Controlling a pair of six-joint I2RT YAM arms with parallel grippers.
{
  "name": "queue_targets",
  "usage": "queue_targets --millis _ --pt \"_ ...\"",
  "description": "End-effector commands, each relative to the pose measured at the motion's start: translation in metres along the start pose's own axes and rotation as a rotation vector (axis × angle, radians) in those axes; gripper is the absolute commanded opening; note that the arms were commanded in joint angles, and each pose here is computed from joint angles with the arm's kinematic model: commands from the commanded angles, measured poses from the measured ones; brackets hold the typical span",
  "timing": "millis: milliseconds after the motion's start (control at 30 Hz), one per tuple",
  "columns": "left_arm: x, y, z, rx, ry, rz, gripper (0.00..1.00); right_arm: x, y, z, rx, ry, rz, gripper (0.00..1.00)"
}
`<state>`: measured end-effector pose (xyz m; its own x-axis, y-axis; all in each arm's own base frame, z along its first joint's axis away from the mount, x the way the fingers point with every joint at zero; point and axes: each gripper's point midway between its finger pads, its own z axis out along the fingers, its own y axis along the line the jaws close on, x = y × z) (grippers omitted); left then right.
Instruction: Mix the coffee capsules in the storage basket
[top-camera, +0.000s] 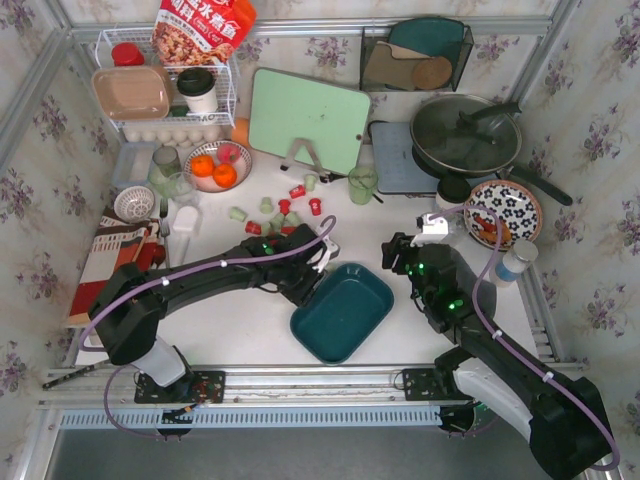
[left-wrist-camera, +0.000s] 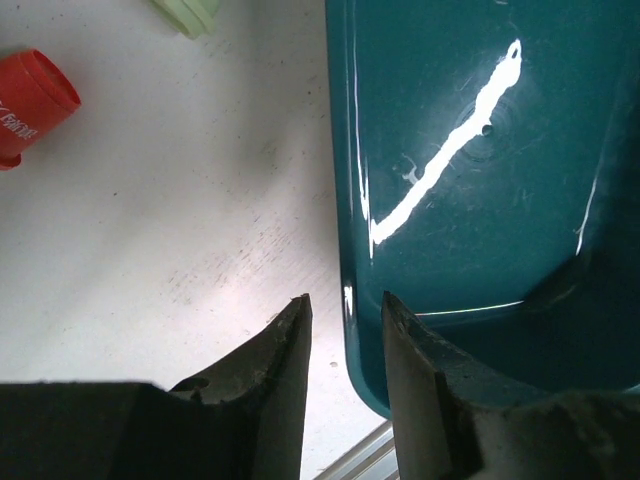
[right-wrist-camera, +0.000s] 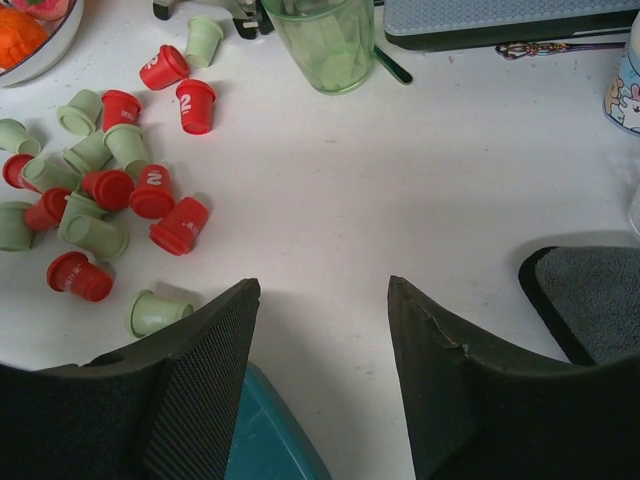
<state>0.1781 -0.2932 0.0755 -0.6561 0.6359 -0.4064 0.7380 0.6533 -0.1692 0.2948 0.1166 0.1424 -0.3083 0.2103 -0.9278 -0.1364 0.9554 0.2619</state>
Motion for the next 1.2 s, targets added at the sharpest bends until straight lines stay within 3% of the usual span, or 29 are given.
queue_targets --millis 0,433,600,733,1167 --pt "-0.008 -0.009 -0.002 0.038 -0.026 -0.029 0.38 -0.013 0.006 0.001 -0.018 -0.043 -0.004 0.62" --pt "-0.008 -0.004 0.017 0.007 0.006 -0.06 0.36 -0.009 0.011 0.002 -0.035 -0.024 -0.007 0.62" --pt "-0.016 -0.007 0.013 0.005 -0.016 -0.07 0.2 -0.009 0.011 0.002 -0.03 -0.026 -0.01 0.63" --pt "-0.021 -0.007 0.009 -0.014 -0.036 -0.083 0.15 -0.009 0.012 0.001 -0.033 -0.027 -0.013 0.63" --pt "-0.027 -0.014 0.015 -0.022 -0.041 -0.092 0.14 -0.009 0.012 0.002 -0.027 -0.026 -0.018 0.63"
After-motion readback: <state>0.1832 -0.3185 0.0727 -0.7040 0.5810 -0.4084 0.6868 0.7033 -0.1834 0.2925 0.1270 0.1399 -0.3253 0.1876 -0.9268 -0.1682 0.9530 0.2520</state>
